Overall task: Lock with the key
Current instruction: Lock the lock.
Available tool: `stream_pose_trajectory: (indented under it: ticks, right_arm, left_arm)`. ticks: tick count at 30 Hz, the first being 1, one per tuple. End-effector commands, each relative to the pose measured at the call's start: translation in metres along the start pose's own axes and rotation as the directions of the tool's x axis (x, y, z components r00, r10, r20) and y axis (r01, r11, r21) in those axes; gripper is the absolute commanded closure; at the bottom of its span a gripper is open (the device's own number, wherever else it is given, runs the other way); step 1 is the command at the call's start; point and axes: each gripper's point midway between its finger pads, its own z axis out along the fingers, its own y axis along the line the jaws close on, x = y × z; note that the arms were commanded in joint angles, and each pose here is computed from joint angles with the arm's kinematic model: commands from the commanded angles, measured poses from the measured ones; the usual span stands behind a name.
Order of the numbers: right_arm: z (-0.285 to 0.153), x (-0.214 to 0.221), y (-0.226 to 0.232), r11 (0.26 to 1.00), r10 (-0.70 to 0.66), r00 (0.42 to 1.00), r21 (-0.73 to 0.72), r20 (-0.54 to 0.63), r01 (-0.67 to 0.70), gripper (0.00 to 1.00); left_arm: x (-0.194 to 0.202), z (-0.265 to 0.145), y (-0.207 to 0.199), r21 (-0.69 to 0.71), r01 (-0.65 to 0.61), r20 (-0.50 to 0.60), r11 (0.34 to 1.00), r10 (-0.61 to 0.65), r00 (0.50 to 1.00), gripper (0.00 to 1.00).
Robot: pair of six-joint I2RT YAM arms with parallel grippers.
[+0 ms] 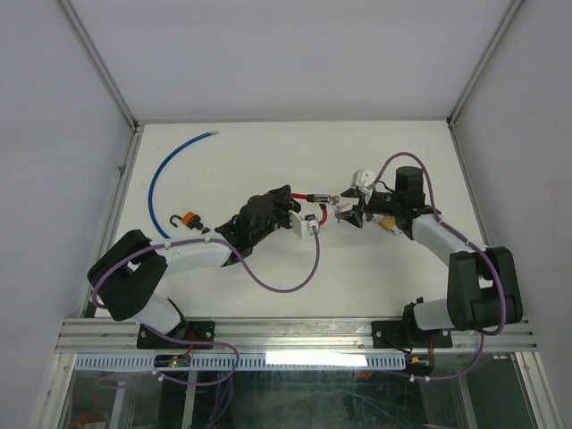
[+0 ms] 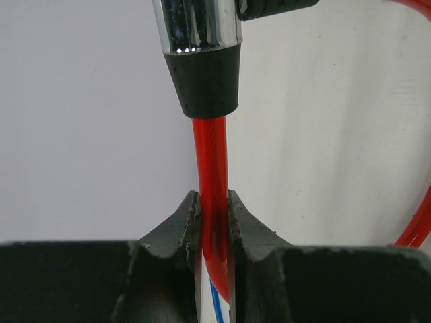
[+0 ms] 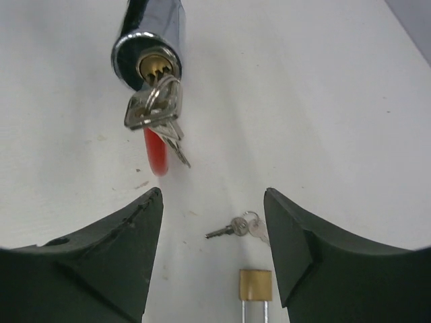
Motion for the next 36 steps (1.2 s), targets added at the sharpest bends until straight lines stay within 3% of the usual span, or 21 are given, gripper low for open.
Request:
stream_pose_trajectory:
  ticks: [1,7,11,15,19,26,36]
  right_arm:
    - [-0.026,-0.022,-0.017,0.986,-0.165,0.986,0.034,0.002,0.165,0.36]
    - [-0.057,-0.041,-0.026,0.987,-0.146,0.989,0.069,0.037,0.143,0.37]
    - [-0.071,-0.082,-0.027,0.995,0.052,0.993,0.074,0.11,-0.061,0.37]
    - [-0.076,-0.125,-0.023,0.914,0.402,0.899,-0.008,0.171,-0.407,0.37]
    - [-0.073,-0.135,-0.017,0.81,0.584,0.795,-0.055,0.164,-0.584,0.37]
    - [-0.045,-0.105,-0.01,0.711,0.703,0.701,-0.098,0.122,-0.696,0.48]
    - [-0.025,-0.09,-0.002,0.704,0.71,0.7,-0.087,0.07,-0.705,0.54]
  left_arm:
    - [0.008,0.001,-0.01,0.037,0.007,-0.044,0.999,-0.005,0.999,1.0]
    - [0.007,0.0,-0.011,0.045,0.014,-0.042,0.999,-0.012,0.999,1.0]
    - [0.008,0.002,-0.012,0.05,0.016,-0.042,0.999,-0.014,0.999,1.0]
    - [0.009,0.002,-0.015,0.057,0.017,-0.044,0.998,-0.014,0.999,1.0]
    - [0.008,0.003,-0.015,0.059,0.018,-0.043,0.998,-0.015,0.999,1.0]
    - [0.008,0.002,-0.014,0.06,0.017,-0.043,0.998,-0.014,0.999,1.0]
    - [0.008,0.002,-0.015,0.064,0.016,-0.043,0.998,-0.014,0.999,1.0]
